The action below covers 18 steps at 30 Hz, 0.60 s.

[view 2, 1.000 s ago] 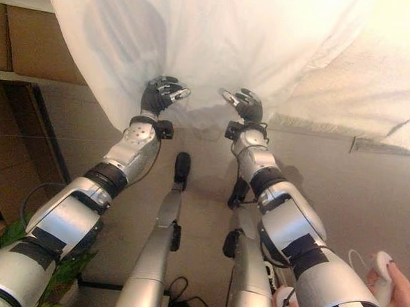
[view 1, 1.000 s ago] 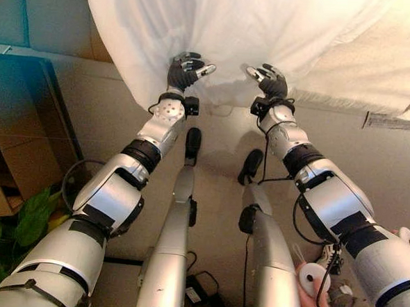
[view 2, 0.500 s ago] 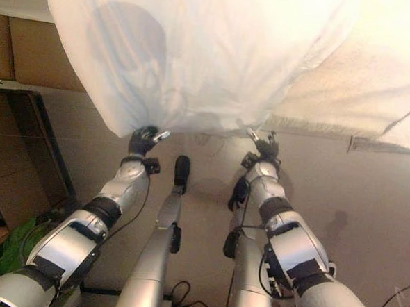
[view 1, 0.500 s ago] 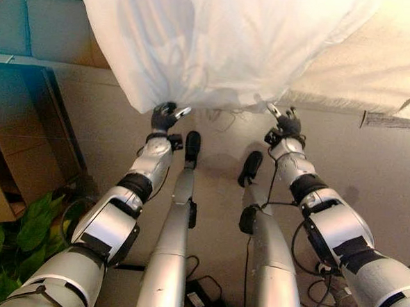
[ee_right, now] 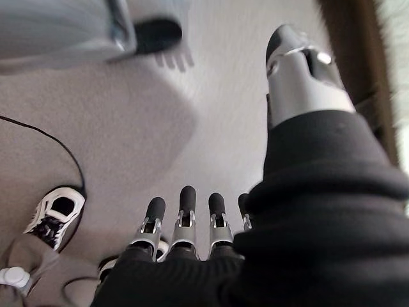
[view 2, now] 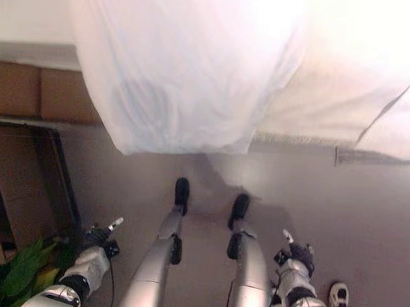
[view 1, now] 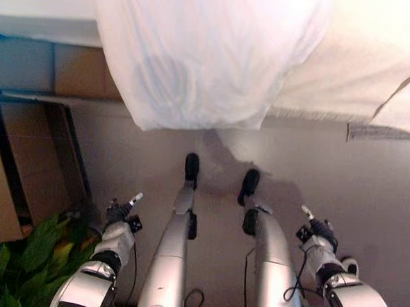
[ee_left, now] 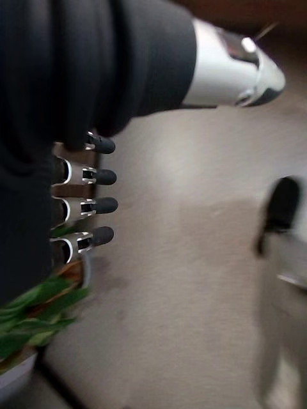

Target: Make the bed

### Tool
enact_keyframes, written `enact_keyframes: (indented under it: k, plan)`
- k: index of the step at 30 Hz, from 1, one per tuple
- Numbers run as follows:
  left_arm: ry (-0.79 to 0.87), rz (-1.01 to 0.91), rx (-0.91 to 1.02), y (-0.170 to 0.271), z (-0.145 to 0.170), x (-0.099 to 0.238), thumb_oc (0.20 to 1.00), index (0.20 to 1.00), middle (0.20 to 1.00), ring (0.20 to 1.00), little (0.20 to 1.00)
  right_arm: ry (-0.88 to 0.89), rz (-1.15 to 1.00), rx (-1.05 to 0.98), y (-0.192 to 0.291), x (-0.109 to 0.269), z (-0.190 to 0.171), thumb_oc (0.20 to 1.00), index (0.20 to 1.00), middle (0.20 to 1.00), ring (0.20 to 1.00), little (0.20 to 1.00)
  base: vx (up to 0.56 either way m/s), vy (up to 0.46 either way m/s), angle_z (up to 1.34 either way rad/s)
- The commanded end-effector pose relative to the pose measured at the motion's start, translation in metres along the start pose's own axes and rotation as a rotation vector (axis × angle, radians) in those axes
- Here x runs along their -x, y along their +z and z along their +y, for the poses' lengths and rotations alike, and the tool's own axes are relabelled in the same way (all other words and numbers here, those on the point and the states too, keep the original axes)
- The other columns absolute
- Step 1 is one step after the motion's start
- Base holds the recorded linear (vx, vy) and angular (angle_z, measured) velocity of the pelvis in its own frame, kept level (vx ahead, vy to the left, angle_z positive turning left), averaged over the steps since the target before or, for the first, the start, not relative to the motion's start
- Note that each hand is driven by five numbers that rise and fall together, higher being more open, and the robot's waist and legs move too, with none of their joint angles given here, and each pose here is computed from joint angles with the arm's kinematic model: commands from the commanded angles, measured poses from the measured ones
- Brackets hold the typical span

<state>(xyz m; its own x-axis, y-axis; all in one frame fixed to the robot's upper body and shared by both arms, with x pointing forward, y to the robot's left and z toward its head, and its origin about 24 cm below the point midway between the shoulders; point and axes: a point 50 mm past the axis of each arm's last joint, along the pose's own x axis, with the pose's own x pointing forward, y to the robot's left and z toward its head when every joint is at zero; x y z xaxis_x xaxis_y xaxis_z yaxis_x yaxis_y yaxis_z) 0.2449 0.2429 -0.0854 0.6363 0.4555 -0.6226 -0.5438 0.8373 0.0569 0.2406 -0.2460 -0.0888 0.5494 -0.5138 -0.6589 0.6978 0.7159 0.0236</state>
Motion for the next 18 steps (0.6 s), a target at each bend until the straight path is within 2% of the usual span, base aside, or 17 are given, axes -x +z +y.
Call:
enact_keyframes:
  k: [1, 4, 5, 6, 7, 8, 9, 10, 12, 13, 18]
  plan:
    - [-0.027, 0.016, -0.135, -0.019, 0.012, 0.003, 1.000, 1.000, 1.000, 1.000, 1.000, 0.030, -0.006, 0.199, -0.011, -0.001, -0.024, 1.000, 1.000, 1.000, 1.000, 1.000, -0.01, -0.018, -0.11]
    - [-0.036, 0.082, -0.133, -0.046, 0.030, 0.010, 1.000, 1.000, 1.000, 1.000, 1.000, 0.070, 0.050, 0.234, -0.034, 0.004, -0.039, 1.000, 1.000, 1.000, 1.000, 1.000, 0.10, -0.035, -0.13]
    - [-0.024, 0.146, -0.193, -0.066, 0.047, 0.015, 1.000, 1.000, 1.000, 1.000, 1.000, 0.079, 0.107, 0.332, -0.055, 0.009, -0.055, 1.000, 1.000, 1.000, 1.000, 1.000, 0.21, -0.043, -0.16]
    - [-0.036, 0.172, -0.233, -0.076, 0.050, 0.019, 1.000, 1.000, 1.000, 1.000, 1.000, 0.108, 0.122, 0.421, -0.061, 0.012, -0.057, 1.000, 1.000, 1.000, 1.000, 1.000, 0.17, -0.023, -0.17]
    - [-0.036, 0.172, -0.233, -0.076, 0.050, 0.019, 1.000, 1.000, 1.000, 1.000, 1.000, 0.108, 0.122, 0.421, -0.062, 0.012, -0.057, 1.000, 1.000, 1.000, 1.000, 1.000, 0.10, -0.009, -0.13]
    - [-0.066, 0.201, -0.366, -0.086, 0.058, 0.023, 1.000, 1.000, 1.000, 1.000, 1.000, 0.153, 0.121, 0.647, -0.068, 0.013, -0.064, 1.000, 1.000, 1.000, 1.000, 1.000, 0.05, -0.003, -0.08]
    - [-0.066, 0.201, -0.366, -0.086, 0.058, 0.023, 1.000, 1.000, 1.000, 1.000, 1.000, 0.153, 0.121, 0.647, -0.068, 0.014, -0.064, 1.000, 1.000, 1.000, 1.000, 1.000, 0.11, -0.015, -0.02]
    - [-0.097, 0.199, -0.524, -0.090, 0.065, 0.025, 1.000, 1.000, 1.000, 1.000, 1.000, 0.215, 0.125, 0.914, -0.076, 0.017, -0.072, 1.000, 1.000, 1.000, 1.000, 1.000, 0.09, -0.009, 0.06]
    - [-0.111, 0.216, -0.569, -0.095, 0.068, 0.027, 1.000, 1.000, 1.000, 1.000, 1.000, 0.224, 0.128, 0.974, -0.078, 0.017, -0.075, 1.000, 1.000, 1.000, 1.000, 1.000, 0.11, -0.002, 0.05]
    - [-0.123, 0.262, -0.620, -0.106, 0.076, 0.032, 1.000, 1.000, 1.000, 1.000, 1.000, 0.252, 0.162, 1.080, -0.086, 0.020, -0.083, 1.000, 1.000, 1.000, 1.000, 1.000, 0.15, 0.007, 0.01]
    - [-0.181, 0.300, -0.729, -0.117, 0.074, 0.038, 1.000, 1.000, 1.000, 1.000, 1.000, 0.244, 0.226, 1.107, -0.096, 0.024, -0.093, 1.000, 1.000, 1.000, 1.000, 1.000, 0.09, 0.024, -0.04]
